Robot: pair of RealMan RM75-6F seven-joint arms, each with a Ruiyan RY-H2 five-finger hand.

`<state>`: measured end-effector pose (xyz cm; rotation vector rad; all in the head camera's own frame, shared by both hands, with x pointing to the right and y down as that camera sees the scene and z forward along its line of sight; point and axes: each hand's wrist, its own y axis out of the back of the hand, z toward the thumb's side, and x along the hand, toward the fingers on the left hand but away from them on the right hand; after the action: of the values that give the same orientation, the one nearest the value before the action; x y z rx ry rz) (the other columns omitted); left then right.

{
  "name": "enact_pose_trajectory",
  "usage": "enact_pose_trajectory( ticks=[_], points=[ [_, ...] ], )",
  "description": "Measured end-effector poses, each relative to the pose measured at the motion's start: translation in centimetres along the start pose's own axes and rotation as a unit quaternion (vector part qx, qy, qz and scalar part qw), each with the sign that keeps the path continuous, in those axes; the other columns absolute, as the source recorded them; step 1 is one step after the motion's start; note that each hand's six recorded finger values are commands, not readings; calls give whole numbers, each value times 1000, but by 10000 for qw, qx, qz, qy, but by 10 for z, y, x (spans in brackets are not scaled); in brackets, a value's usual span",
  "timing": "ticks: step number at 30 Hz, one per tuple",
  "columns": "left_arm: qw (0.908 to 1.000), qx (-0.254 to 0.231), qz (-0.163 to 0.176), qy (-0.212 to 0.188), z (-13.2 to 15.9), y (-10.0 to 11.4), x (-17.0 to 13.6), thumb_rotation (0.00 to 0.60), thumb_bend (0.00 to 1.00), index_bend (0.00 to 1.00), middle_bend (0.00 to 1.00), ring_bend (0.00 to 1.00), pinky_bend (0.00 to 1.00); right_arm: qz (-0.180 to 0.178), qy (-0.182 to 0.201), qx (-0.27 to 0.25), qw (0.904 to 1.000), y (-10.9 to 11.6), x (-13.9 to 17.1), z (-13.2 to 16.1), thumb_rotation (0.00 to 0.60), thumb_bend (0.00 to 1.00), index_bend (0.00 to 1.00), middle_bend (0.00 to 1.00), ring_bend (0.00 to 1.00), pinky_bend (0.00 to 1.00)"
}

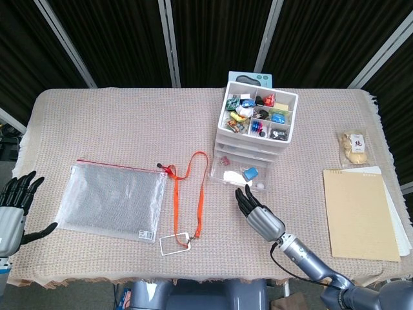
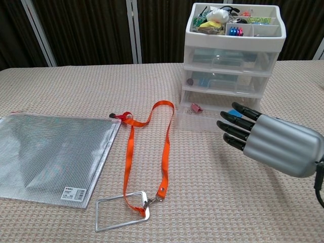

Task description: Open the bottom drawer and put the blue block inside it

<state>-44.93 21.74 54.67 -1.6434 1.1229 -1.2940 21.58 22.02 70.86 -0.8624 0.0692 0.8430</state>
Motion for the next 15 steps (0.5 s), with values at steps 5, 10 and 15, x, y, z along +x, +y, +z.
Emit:
enact_pose_trajectory(
  ticks=[5,10,15],
  points=[
    [10000,-12,-1,13,0,0,0,600,118,78,0,0,0,50,60,92,9999,-3,-4,4,600,330,199,72,0,105],
    [10000,-30,-18,31,-1,0,1,600,120,78,0,0,0,46,114,140,9998,-4,-9,7,600,330,219,76,0,105],
    [10000,-49,-30,43,-1,0,1,600,119,77,0,0,0,106,150,187,9997,-8,-16,10,600,330,225,84,0,105]
  ],
)
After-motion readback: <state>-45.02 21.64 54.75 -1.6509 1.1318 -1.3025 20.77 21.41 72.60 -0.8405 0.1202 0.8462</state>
